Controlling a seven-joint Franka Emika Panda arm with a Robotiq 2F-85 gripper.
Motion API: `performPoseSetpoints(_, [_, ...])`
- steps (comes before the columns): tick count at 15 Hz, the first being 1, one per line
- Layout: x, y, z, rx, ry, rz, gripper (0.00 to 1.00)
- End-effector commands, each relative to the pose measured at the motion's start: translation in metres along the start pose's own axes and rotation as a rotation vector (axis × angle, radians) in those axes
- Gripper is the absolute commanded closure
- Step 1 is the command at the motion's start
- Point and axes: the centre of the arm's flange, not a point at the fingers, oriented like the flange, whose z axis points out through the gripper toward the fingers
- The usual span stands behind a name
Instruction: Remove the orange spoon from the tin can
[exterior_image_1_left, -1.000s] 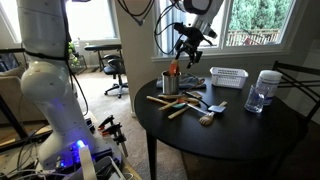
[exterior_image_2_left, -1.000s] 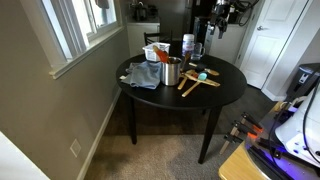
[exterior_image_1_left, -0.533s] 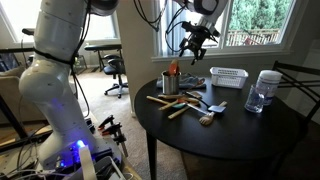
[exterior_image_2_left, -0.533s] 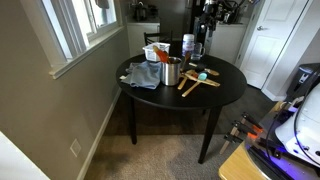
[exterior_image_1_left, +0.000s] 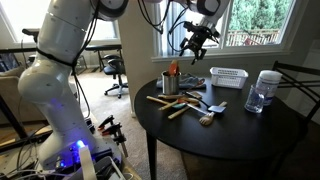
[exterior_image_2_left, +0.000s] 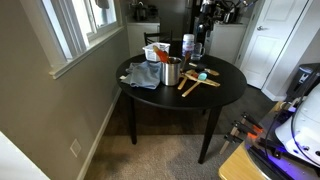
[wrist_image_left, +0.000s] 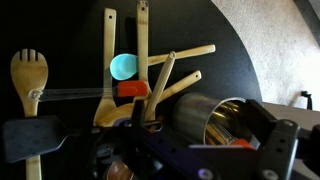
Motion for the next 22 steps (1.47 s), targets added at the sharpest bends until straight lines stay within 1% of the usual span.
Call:
performPoseSetpoints(1, [0.0, 0.0, 0.0, 0.0, 0.0, 0.0, 0.0])
performPoseSetpoints(10, [0.0, 0.0, 0.0, 0.0, 0.0, 0.0, 0.0])
performPoseSetpoints(17, [0.056, -0.002, -0.013, -0.003, 0.06, -0.064, 0.0])
performPoseSetpoints(19, [0.071, -0.006, -0.016, -0.007, 0.074, -0.09, 0.0])
performPoseSetpoints(22, [0.091, -0.02, -0.019, -0.026, 0.109, -0.139, 0.0])
